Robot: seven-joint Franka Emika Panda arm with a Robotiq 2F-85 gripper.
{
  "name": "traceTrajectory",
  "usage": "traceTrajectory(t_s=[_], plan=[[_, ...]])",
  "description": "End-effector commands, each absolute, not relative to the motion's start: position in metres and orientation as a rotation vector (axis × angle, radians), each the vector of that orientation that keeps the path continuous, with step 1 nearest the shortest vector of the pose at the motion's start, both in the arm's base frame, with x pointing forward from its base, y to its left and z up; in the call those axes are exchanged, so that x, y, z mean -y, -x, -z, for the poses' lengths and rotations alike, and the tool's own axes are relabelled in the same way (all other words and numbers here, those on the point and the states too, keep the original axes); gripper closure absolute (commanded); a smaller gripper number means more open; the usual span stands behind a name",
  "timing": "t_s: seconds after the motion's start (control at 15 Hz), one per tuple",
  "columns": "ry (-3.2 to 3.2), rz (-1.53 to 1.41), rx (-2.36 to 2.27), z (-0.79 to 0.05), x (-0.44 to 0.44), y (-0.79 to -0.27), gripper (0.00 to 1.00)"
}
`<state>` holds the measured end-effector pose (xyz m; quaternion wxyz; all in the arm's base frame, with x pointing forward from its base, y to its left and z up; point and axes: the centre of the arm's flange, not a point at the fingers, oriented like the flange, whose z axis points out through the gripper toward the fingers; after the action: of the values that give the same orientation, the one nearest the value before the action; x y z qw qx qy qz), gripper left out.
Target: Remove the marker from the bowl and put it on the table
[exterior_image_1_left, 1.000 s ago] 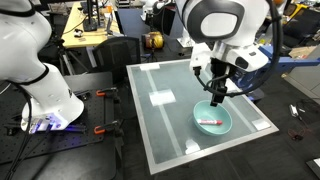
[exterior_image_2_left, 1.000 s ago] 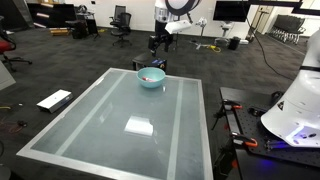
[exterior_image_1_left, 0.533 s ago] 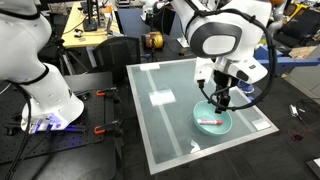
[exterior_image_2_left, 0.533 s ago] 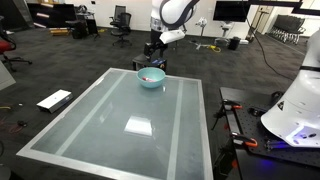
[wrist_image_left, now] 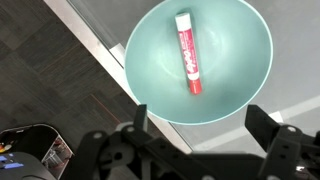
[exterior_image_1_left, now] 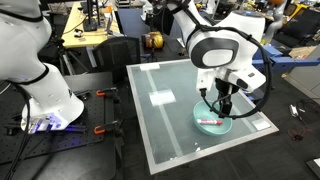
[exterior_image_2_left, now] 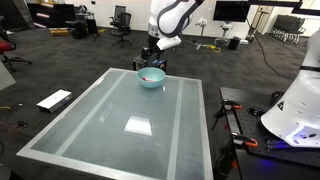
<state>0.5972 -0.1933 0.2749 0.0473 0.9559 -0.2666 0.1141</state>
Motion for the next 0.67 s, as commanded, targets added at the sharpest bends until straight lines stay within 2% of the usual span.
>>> traceTrajectory(t_s=[0.0, 0.6], plan=[[-2.908, -0.383, 0.815, -0.267, 0.196, -0.607, 0.00], [-2.934, -0.278, 0.869, -0.238, 0.198, -0.603, 0.00]])
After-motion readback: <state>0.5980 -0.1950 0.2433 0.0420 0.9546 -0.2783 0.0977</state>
